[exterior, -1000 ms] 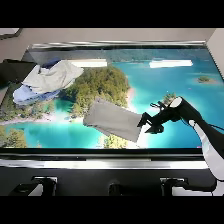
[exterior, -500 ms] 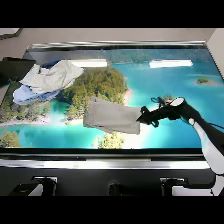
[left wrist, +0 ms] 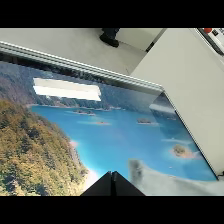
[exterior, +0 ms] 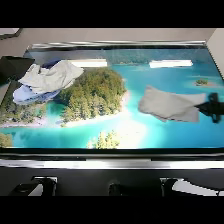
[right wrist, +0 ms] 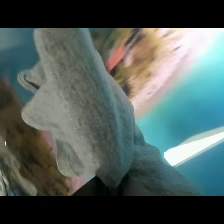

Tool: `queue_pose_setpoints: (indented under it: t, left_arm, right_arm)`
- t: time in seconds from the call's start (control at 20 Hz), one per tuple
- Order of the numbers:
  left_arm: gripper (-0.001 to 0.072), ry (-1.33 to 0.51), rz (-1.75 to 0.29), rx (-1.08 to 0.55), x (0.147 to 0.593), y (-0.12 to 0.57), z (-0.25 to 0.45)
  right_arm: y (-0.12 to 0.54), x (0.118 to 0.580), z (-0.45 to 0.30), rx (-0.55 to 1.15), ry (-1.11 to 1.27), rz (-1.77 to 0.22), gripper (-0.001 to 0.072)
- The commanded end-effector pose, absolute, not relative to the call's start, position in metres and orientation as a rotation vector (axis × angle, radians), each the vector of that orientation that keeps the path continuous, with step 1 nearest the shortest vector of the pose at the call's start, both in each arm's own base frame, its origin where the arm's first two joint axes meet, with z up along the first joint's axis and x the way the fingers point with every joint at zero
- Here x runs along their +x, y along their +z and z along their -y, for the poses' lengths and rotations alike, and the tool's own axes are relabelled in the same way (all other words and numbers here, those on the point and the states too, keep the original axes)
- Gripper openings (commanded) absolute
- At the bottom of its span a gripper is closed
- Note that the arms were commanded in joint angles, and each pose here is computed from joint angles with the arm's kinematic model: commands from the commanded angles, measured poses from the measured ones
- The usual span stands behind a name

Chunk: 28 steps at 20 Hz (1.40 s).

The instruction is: Fold the shirts.

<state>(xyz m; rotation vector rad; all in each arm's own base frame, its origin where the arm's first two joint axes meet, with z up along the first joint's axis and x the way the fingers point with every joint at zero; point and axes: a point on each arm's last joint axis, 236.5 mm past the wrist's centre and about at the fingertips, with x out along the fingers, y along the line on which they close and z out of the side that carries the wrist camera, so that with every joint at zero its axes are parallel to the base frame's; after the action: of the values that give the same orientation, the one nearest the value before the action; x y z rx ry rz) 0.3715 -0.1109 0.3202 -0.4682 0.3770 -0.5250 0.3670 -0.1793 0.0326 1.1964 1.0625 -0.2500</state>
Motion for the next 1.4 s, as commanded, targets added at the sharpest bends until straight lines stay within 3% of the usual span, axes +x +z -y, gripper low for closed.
queue_pose_setpoints:
  t: [0.0,0.1,0.25,0.4,0.75,0.95,1.0,1.05,1.1,1.25,1.35]
  left_arm:
    - [0.0030,-0.524,-0.389,-0.493,0.371,0.320,0.112]
    - [0.0030,-0.526,-0.392,-0.492,0.370,0.319,0.112]
    - [0.0030,-0.526,-0.393,-0.492,0.370,0.319,0.112]
    - [0.0030,-0.526,-0.393,-0.491,0.370,0.319,0.112]
    - [0.0030,-0.532,-0.403,-0.489,0.369,0.317,0.114]
    - [0.0030,-0.542,-0.420,-0.485,0.366,0.314,0.116]
    - [0.0030,-0.541,-0.418,-0.481,0.366,0.314,0.116]
    - [0.0030,-0.541,-0.417,-0.481,0.366,0.314,0.116]
    - [0.0030,-0.541,-0.416,-0.482,0.367,0.314,0.116]
    - [0.0029,-0.539,-0.405,-0.475,0.367,0.317,0.115]
    - [0.0028,-0.524,-0.397,-0.412,0.372,0.317,0.110]
  right_arm:
    - [0.020,0.250,0.258,1.240,-0.628,-1.138,0.0040]
    - [0.000,0.193,0.268,1.237,-0.829,-1.225,0.0040]
    - [-0.041,0.154,0.216,1.296,-0.872,-1.352,0.0040]
    - [-0.065,0.141,0.193,1.325,-0.920,-1.328,0.0040]
    - [-0.070,0.128,0.222,1.137,-0.961,-1.318,0.0040]
    - [-0.071,0.132,0.226,1.131,-0.957,-1.298,0.0043]
    - [-0.069,0.133,0.228,1.127,-0.957,-1.290,0.0135]
    - [-0.062,0.136,0.233,1.100,-0.940,-1.288,0.0386]
    - [-0.050,0.140,0.241,1.061,-0.916,-1.281,0.0533]
    - [0.015,0.154,0.269,0.992,-0.919,-1.207,0.0551]
    - [0.087,0.188,0.299,0.931,-0.908,-1.000,0.0551]
